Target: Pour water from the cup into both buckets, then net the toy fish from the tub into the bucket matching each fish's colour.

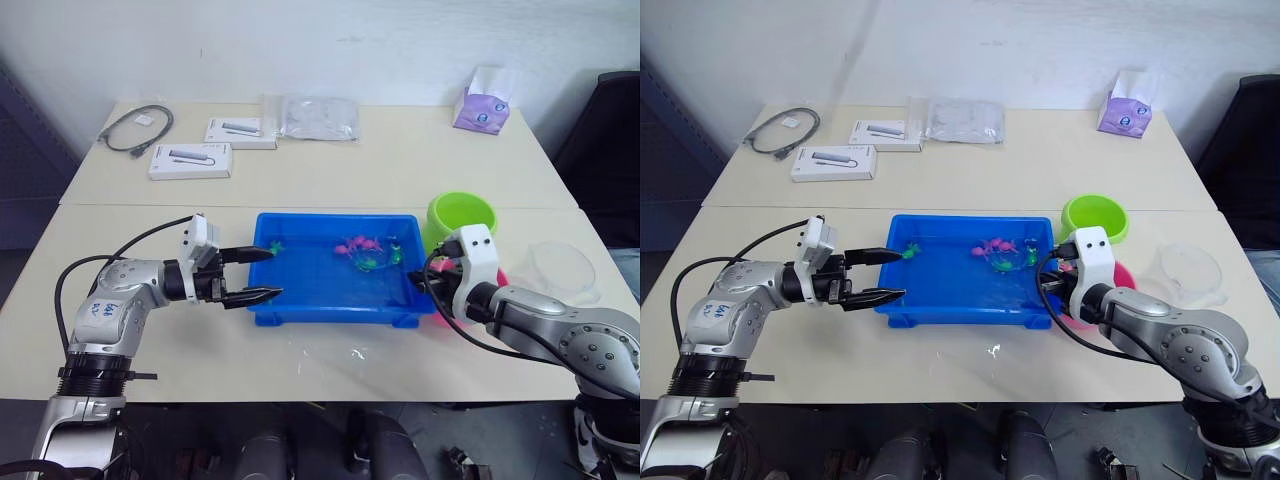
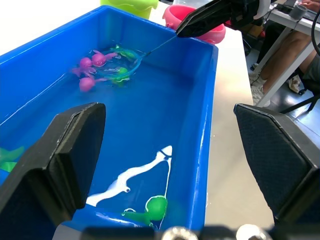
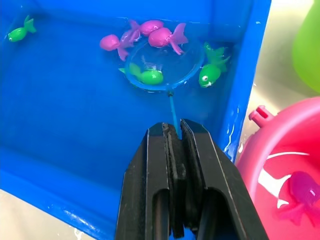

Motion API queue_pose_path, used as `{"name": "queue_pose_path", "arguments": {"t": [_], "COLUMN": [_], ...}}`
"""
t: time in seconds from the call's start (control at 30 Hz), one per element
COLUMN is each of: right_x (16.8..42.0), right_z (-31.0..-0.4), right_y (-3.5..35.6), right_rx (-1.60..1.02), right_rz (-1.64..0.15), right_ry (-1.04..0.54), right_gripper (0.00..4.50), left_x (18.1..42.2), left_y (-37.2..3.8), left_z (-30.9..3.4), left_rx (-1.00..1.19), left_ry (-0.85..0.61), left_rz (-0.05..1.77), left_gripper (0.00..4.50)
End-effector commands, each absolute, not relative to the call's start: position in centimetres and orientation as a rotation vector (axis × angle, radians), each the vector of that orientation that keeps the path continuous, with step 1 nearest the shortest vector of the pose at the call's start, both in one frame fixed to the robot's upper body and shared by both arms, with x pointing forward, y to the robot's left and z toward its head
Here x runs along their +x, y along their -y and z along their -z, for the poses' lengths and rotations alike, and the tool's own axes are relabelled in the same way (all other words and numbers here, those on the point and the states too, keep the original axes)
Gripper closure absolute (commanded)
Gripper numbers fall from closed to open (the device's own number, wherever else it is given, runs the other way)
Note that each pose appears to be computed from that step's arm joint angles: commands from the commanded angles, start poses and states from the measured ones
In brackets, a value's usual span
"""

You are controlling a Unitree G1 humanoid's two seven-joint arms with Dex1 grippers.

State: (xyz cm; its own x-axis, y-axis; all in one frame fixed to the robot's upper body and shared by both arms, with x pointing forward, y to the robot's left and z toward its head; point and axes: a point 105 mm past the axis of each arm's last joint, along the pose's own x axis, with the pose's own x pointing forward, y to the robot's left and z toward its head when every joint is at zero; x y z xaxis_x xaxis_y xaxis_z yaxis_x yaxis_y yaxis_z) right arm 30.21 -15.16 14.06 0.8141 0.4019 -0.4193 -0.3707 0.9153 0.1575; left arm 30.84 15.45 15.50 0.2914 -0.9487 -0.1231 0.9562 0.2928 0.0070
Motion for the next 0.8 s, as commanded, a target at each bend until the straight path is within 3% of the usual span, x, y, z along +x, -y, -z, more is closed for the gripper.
{"name": "queue_pose_path", "arguments": {"t": [0.03,0.43,0.8], "right_x": [30.1,31.1,29.7], "right_z": [-15.0,-15.1,-16.1], "right_y": [15.1,14.9,14.4], "right_rx": [0.070,0.067,0.000], "right_rz": [-0.422,-0.399,-0.492], "right_ry": [-0.425,-0.429,-0.369], "right_gripper": [4.50,4.50,4.50], "left_x": [30.7,30.6,30.5], "left_y": [-15.2,-15.3,-15.4], "left_z": [-16.9,-17.1,-17.0], "left_rx": [0.102,0.105,0.102], "left_ry": [-0.045,-0.040,-0.044], "left_rz": [1.281,1.271,1.263], "left_gripper": [0.08,0.08,0.08]}}
